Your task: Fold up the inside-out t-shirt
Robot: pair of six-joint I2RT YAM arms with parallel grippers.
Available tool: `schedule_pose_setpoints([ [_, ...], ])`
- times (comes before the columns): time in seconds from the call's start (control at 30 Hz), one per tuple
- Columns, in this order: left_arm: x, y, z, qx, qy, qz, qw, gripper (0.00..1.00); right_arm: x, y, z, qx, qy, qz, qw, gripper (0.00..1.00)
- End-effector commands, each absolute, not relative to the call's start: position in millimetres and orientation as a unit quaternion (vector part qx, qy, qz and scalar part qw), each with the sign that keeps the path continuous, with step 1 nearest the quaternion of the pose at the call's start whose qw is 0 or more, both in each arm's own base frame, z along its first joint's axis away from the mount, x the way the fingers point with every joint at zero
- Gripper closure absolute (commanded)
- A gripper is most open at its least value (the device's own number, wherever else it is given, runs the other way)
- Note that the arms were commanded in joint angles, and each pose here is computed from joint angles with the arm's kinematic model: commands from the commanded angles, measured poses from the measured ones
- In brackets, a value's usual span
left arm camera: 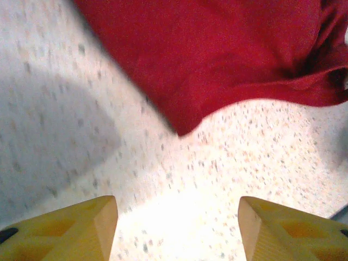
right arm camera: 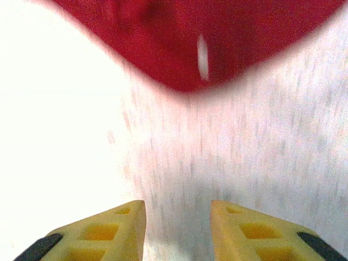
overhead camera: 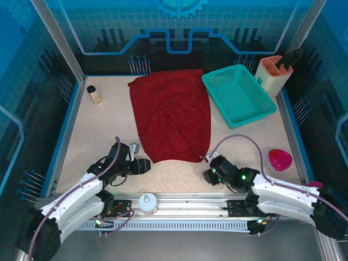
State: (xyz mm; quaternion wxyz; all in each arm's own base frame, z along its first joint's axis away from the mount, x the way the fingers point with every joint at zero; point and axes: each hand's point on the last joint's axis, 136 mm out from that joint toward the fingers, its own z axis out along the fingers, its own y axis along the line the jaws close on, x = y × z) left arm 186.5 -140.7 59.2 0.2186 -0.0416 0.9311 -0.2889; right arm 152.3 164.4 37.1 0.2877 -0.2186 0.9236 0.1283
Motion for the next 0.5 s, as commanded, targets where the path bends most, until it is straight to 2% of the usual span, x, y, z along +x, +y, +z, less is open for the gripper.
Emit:
schedule_pose_setpoints([
  [0.0, 194, -161, 115, -0.06, 0.898, -0.362, 0.243, 0.38, 160, 171, 91, -0.151, 0.908, 0.18, 0.348, 0.6],
  [0.1, 202, -170, 157, -0.018, 0.896, -0.364, 0.254, 0.37, 173, 191, 140, -0.205, 0.879, 0.214, 0.374, 0.54],
  [0.2, 226, -191, 175, 0.021, 0.9, -0.367, 0.236, 0.32, 204, 219, 164, -0.209, 0.875, 0.264, 0.348, 0.48],
  [0.33, 283, -210, 159, 0.017, 0.916, -0.333, 0.224, 0.31, 278, 249, 165, -0.183, 0.884, 0.246, 0.353, 0.43],
  [0.47, 343, -215, 131, -0.012, 0.933, -0.286, 0.217, 0.3, 342, 269, 137, -0.157, 0.901, 0.231, 0.332, 0.44],
])
